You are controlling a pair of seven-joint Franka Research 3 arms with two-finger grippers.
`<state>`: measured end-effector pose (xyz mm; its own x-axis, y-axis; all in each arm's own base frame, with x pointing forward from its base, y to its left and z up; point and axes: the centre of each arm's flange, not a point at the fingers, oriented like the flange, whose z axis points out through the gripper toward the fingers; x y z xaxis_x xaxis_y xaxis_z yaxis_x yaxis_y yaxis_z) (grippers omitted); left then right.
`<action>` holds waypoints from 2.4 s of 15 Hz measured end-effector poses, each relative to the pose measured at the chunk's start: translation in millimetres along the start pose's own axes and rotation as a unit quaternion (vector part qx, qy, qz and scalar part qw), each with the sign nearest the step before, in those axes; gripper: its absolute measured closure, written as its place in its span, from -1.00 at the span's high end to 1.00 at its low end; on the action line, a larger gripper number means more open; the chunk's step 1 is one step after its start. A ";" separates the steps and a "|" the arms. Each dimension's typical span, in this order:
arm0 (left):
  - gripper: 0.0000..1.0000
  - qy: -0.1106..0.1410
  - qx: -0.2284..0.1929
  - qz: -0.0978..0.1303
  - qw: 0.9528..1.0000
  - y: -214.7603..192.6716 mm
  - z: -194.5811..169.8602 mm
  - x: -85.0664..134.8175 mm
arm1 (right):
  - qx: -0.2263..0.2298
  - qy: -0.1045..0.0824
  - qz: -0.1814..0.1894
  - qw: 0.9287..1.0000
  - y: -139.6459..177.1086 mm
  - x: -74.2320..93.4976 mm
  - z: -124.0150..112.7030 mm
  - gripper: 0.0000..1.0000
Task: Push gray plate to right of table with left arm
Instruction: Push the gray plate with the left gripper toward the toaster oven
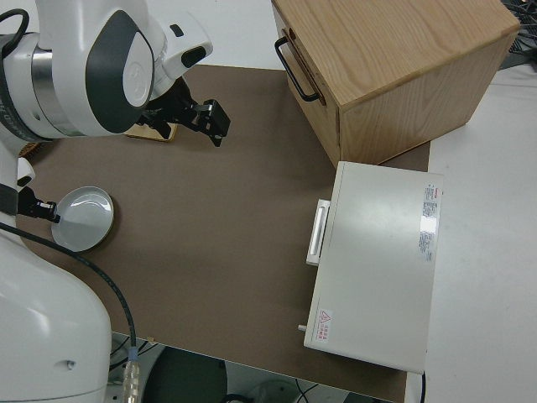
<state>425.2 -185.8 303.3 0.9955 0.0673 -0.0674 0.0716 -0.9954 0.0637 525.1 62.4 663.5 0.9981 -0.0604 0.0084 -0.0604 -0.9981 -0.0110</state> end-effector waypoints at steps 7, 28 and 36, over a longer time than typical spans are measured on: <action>-0.94 0.001 -0.011 0.048 0.999 59.1 4.7 0.2 | 0.000 0.000 0.000 1.000 0.0 0.0 0.0 0.99; -0.94 0.031 -0.063 0.109 0.992 230.4 19.7 -19.7 | 0.000 0.000 0.000 1.000 0.0 0.0 0.0 0.99; -0.94 0.031 -0.075 0.074 0.994 262.4 23.2 -27.4 | 0.000 0.000 0.000 1.000 0.0 0.0 0.0 0.99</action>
<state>415.2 -450.4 298.7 0.9974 -0.0698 0.0149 -0.0714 -0.9735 0.2171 525.1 62.4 663.5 0.9981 -0.0604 0.0084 -0.0604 -0.9981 -0.0110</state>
